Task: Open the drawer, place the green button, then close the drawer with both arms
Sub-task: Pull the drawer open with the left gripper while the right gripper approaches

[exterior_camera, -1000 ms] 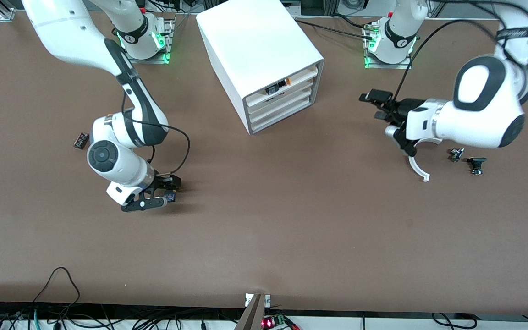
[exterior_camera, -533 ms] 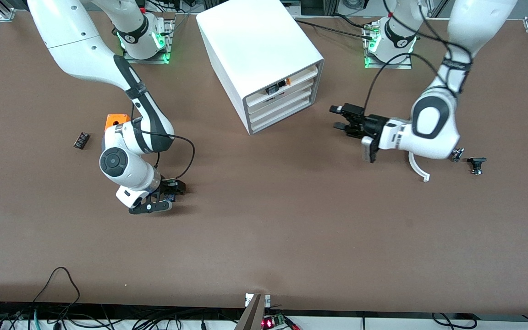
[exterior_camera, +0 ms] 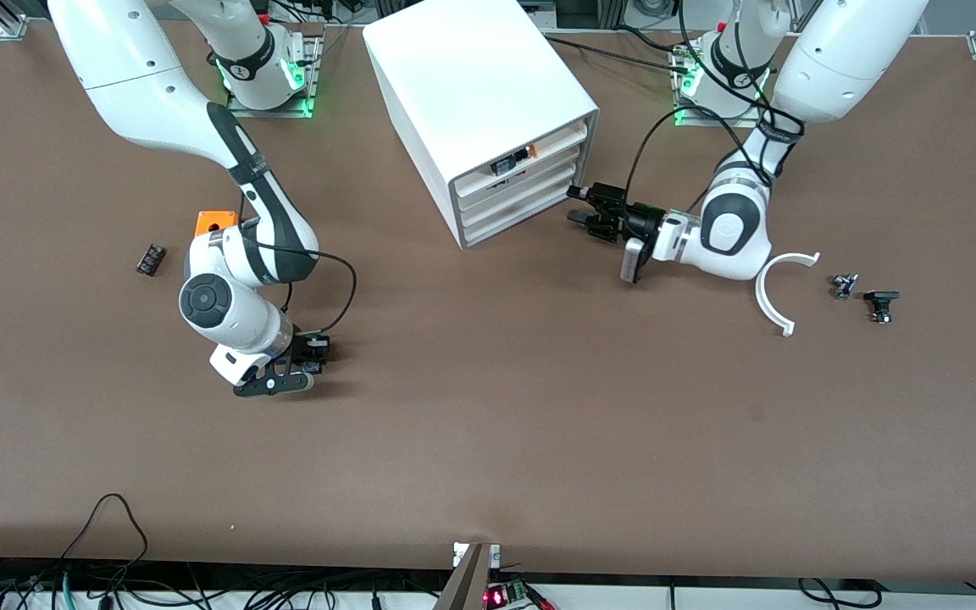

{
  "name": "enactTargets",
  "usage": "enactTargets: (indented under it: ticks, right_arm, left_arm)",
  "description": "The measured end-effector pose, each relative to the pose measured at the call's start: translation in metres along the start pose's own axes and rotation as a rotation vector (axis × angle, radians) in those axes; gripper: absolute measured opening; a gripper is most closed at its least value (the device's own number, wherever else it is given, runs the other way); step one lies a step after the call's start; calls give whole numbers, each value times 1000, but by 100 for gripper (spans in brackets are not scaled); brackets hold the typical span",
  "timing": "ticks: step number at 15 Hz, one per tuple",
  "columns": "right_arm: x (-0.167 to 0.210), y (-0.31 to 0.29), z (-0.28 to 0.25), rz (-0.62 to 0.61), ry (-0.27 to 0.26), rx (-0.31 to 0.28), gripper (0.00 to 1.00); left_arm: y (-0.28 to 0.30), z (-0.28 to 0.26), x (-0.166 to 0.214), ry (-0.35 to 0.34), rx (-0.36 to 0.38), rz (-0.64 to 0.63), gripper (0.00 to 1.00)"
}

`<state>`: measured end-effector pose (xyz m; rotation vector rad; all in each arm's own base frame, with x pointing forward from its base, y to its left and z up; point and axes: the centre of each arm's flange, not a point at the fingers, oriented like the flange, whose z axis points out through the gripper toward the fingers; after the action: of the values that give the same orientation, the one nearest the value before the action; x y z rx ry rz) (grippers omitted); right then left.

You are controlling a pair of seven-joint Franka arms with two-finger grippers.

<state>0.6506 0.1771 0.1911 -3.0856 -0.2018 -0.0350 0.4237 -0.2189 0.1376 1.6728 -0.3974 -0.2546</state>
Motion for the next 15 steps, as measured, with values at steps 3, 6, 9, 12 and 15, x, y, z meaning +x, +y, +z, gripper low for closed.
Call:
enactTargets:
  ticks: [3,6,9,12,15]
  right_arm:
    - [6,-1,-8,2,16,2,40]
    - [19,-4,-31,31,-13,-2,40]
    - [38,-7,-76,56,-61,-10,40]
    - [47,-11,-119,96,-106,-17,40]
    - [51,-24,-151,154,-130,-23,40]
  left_arm:
    - [-7,11,-10,-14,-17,-14,68]
    - [-13,20,-15,-24,-30,-26,67]
    - [-16,27,-19,-31,-37,-37,65]
    - [-18,40,-26,-42,-47,-51,51]
    - [-20,54,-30,-44,-30,-62,44]
